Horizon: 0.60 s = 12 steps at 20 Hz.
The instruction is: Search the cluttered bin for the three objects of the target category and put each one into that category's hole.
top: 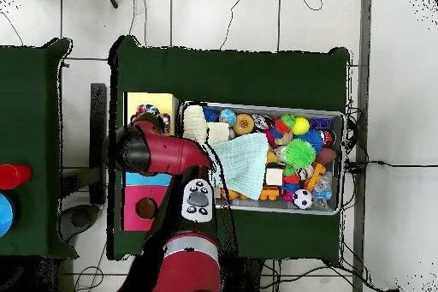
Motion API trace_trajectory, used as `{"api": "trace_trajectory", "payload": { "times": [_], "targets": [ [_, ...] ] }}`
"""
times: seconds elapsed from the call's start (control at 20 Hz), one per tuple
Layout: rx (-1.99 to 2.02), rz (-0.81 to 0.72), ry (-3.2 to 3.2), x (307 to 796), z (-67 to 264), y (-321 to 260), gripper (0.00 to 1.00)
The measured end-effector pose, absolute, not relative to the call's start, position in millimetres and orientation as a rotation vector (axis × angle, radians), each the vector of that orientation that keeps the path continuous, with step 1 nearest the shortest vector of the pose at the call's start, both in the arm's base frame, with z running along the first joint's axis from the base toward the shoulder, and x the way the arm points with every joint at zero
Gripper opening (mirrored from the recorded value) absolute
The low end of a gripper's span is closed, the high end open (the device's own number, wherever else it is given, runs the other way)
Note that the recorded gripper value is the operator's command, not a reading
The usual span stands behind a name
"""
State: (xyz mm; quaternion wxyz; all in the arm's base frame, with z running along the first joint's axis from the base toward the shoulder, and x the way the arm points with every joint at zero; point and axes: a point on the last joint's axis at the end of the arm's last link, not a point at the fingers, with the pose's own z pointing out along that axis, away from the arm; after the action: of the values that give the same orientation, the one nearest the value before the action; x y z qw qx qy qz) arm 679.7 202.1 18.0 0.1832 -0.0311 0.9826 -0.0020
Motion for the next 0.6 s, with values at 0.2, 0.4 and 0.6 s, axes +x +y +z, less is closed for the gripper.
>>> {"api": "trace_trajectory", "payload": {
  "times": [0.2, 0.4, 0.6],
  "targets": [
    [-0.054, -0.013, 2.75, 680.9, 16.2, 203.4, 0.0],
    [-0.034, -0.028, 2.747, 679.9, 16.2, 204.7, 0.0],
    [-0.019, -0.048, 2.746, 679.4, 16.3, 206.0, 0.0]
  ]
}}
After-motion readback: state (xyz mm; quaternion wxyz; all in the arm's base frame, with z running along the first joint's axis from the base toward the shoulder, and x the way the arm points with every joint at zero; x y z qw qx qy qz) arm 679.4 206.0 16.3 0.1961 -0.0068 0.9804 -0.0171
